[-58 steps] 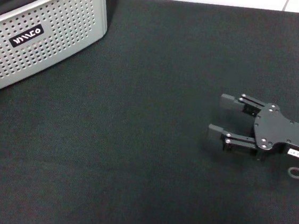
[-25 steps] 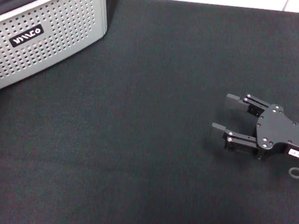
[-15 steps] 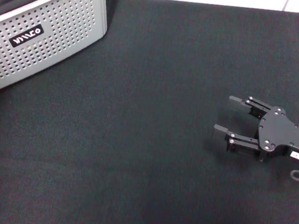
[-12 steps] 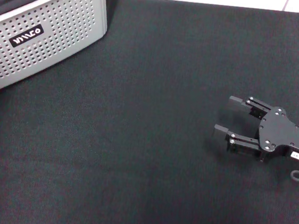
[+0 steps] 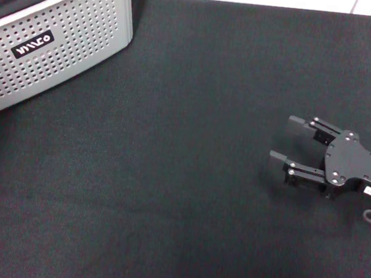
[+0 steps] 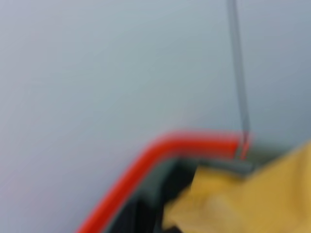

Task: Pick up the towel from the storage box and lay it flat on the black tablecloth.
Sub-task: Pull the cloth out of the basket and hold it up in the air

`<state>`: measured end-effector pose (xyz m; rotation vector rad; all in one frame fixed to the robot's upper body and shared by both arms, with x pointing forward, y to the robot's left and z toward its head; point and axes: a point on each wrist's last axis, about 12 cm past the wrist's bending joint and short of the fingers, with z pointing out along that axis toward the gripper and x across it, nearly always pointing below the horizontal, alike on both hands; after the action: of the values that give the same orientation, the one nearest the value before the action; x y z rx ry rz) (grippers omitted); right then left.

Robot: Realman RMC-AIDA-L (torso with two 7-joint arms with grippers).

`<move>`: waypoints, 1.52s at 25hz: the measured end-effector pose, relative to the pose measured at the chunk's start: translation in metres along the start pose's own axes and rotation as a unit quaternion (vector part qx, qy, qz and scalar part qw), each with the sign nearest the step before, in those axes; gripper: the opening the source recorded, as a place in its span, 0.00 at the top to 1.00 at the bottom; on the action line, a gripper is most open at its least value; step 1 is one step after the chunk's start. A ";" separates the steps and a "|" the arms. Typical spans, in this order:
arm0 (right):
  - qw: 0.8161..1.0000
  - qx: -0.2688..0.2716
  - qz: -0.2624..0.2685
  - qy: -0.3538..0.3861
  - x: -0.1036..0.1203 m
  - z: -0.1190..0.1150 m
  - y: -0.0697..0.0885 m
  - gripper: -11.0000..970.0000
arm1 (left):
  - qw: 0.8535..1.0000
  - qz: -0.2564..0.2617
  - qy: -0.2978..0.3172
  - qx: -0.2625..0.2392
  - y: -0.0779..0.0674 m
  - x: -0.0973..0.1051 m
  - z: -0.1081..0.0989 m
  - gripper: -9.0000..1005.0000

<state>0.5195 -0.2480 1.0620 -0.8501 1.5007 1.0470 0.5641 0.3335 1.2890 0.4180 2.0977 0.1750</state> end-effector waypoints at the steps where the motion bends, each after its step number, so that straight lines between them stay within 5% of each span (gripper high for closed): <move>1: 1.000 0.004 -0.003 -0.004 0.000 -0.002 0.000 0.14 | 0.999 0.004 -0.032 0.006 -0.004 -0.005 -0.008 0.85; 4: 1.000 0.015 -0.009 -0.021 0.001 -0.007 0.002 0.14 | 0.993 0.014 -0.110 0.037 -0.014 -0.016 -0.025 0.98; 7: 0.999 0.027 -0.011 -0.033 0.002 -0.014 0.004 0.14 | 0.974 0.034 -0.205 0.086 -0.022 -0.022 -0.038 0.98; 16: 0.996 0.048 -0.043 -0.065 -0.001 -0.019 0.004 0.14 | 0.876 0.092 -0.437 0.181 -0.029 -0.015 -0.073 0.99; 20: 0.993 0.052 -0.063 -0.090 -0.005 -0.021 0.007 0.14 | 0.850 0.110 -0.461 0.229 -0.033 -0.013 -0.075 0.99; 28: 0.984 0.032 -0.110 -0.135 -0.013 -0.022 0.015 0.14 | 0.830 0.086 -0.473 0.283 -0.040 -0.010 -0.073 0.99; 33: 0.983 0.030 -0.118 -0.139 -0.015 -0.021 0.014 0.14 | 0.817 0.115 -0.469 0.315 -0.051 -0.006 -0.068 0.99; 38: 0.981 0.027 -0.121 -0.150 -0.018 -0.021 0.015 0.14 | 0.766 0.194 -0.496 0.359 -0.065 0.008 -0.059 0.99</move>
<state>0.5012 -0.2629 1.0830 -0.7762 1.1368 0.9047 0.4952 0.2785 1.2955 1.1172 0.9152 -0.5441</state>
